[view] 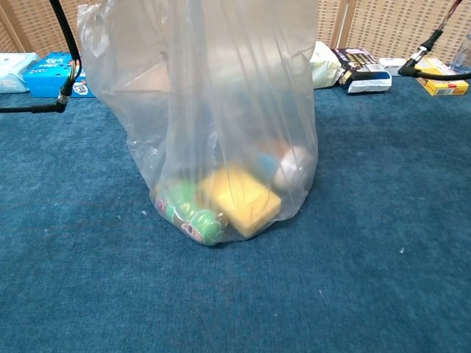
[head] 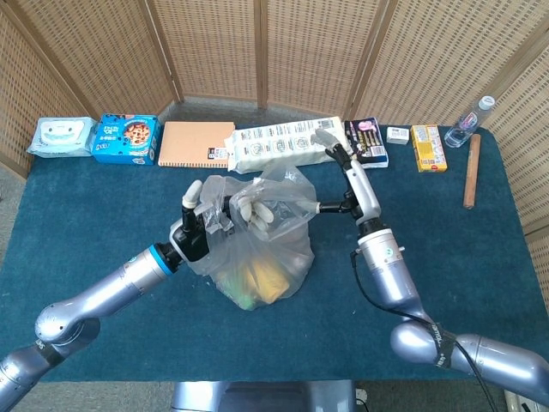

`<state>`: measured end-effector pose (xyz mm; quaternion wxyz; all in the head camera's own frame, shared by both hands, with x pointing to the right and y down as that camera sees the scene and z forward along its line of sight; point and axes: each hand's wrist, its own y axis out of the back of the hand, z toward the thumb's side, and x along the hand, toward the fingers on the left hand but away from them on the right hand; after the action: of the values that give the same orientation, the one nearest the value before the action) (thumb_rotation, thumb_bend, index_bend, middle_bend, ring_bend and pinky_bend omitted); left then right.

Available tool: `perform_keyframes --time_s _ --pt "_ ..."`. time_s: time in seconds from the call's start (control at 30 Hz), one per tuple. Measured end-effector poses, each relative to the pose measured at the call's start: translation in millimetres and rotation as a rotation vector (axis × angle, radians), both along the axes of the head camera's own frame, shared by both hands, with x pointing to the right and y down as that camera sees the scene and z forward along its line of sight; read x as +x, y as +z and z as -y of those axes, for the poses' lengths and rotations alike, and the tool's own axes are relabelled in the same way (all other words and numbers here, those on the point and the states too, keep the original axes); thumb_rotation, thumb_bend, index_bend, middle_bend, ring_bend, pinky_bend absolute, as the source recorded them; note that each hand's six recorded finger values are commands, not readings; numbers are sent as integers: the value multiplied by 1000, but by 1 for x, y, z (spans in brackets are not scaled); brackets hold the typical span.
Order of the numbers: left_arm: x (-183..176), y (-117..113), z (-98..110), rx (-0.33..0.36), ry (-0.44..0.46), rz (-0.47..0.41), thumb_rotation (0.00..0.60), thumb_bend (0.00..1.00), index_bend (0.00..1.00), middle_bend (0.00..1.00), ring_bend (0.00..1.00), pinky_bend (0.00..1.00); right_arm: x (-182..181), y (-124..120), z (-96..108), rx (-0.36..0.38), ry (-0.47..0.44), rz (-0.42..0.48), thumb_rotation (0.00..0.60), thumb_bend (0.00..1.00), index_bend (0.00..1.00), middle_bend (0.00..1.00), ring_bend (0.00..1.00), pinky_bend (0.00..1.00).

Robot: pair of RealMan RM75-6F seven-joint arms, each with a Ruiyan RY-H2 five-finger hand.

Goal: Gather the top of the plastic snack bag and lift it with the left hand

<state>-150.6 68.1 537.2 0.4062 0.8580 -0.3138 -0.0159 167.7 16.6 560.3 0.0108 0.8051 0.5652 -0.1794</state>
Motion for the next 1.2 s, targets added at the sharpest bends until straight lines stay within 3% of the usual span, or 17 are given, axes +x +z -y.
perform_keyframes --time_s 0.27,0.7,1.2 --pt "0 4 1 -18 -8 -1 0 87 519 405 402 384 13 -9 3 -2 -38 2 600 13 25 87 11 42" --pt "-2 8 1 -37 1 -8 0 87 520 405 402 385 32 -14 -13 -48 -157 -2 600 13 20 85 5 42" --pt "-3 8 1 -51 3 -10 0 87 519 405 402 391 52 -12 -24 -85 -183 -1 600 13 19 85 0 43"
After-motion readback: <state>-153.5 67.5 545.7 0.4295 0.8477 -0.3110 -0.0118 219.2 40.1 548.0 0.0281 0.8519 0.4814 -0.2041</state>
